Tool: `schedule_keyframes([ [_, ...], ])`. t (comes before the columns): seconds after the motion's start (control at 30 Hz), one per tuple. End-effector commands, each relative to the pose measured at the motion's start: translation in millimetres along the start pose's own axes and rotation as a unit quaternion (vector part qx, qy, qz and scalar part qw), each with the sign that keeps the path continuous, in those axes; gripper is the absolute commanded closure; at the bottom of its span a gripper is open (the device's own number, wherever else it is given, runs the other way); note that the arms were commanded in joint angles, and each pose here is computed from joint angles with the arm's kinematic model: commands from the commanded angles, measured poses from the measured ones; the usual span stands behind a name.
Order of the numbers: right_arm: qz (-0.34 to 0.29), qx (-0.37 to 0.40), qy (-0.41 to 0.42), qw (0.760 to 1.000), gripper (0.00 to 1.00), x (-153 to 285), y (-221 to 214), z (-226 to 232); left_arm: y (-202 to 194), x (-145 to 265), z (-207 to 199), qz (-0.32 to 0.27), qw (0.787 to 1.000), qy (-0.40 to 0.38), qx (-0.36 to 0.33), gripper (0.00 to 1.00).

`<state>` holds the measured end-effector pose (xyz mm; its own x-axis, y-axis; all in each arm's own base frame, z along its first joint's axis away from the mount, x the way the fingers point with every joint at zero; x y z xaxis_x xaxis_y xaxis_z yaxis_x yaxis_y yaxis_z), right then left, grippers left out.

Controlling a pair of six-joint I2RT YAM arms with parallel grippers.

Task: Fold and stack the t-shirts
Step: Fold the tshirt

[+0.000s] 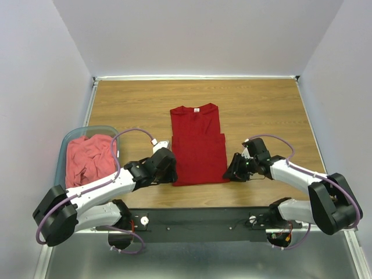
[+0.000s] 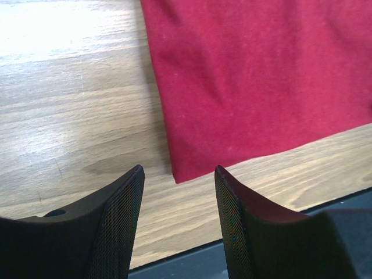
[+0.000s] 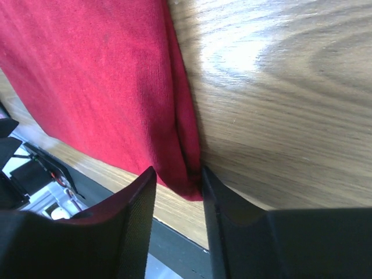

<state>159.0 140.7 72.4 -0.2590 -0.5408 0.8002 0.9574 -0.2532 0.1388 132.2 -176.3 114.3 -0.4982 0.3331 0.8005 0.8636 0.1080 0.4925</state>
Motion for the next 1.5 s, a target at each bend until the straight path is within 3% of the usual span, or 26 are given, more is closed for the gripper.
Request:
schedule_keyframes([
  [0.0, 0.043, -0.017, -0.103, 0.994, 0.59, -8.5, -28.3, -42.4, 0.6, -1.4, 2.3, 0.001, 1.000, 0.012, 0.003, 0.40],
  [0.17, 0.034, -0.017, -0.107, 0.994, 0.74, -6.0, -28.6, -43.6, 0.4, 0.4, 2.0, 0.005, 1.000, 0.013, 0.004, 0.40],
  [0.23, 0.030, -0.014, -0.103, 0.994, 0.90, -4.9, -27.4, -42.2, -1.4, -0.3, 2.4, 0.014, 1.000, 0.017, 0.005, 0.38],
  [0.3, 0.028, -0.008, -0.100, 0.995, 0.99, -4.0, -26.7, -41.1, -4.1, -2.1, 2.3, 0.027, 0.999, 0.019, 0.002, 0.36],
  [0.53, 0.020, 0.009, -0.086, 0.996, 0.99, -1.4, -23.2, -36.0, -9.6, -8.6, -2.8, 0.055, 0.998, 0.008, 0.004, 0.35],
  [0.6, 0.018, 0.014, -0.081, 0.996, 0.99, -0.4, -22.4, -34.4, -11.7, -12.7, -2.7, 0.065, 0.998, 0.012, 0.003, 0.47],
  [0.7, 0.015, 0.018, -0.077, 0.997, 0.99, 0.1, -20.8, -32.7, -15.5, -19.3, -1.8, 0.083, 0.996, 0.024, -0.003, 0.55],
  [1.47, 0.015, 0.031, -0.055, 0.998, 0.99, 1.7, -20.9, -28.1, -6.2, -13.7, -15.0, 0.094, 0.995, 0.027, 0.016, 0.55],
])
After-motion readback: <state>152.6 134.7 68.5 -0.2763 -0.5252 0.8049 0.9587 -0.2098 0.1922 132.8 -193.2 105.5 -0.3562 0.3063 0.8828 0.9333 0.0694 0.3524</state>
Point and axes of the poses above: each gripper's point midway between its finger pads, its own x axis back along the fingers, its own z axis along the line the jaws close on, y = z × x, the point moved 7 cm from there along x, back along the fingers, and after that the axes turned 1 degree about x, right-handed, at the moved point
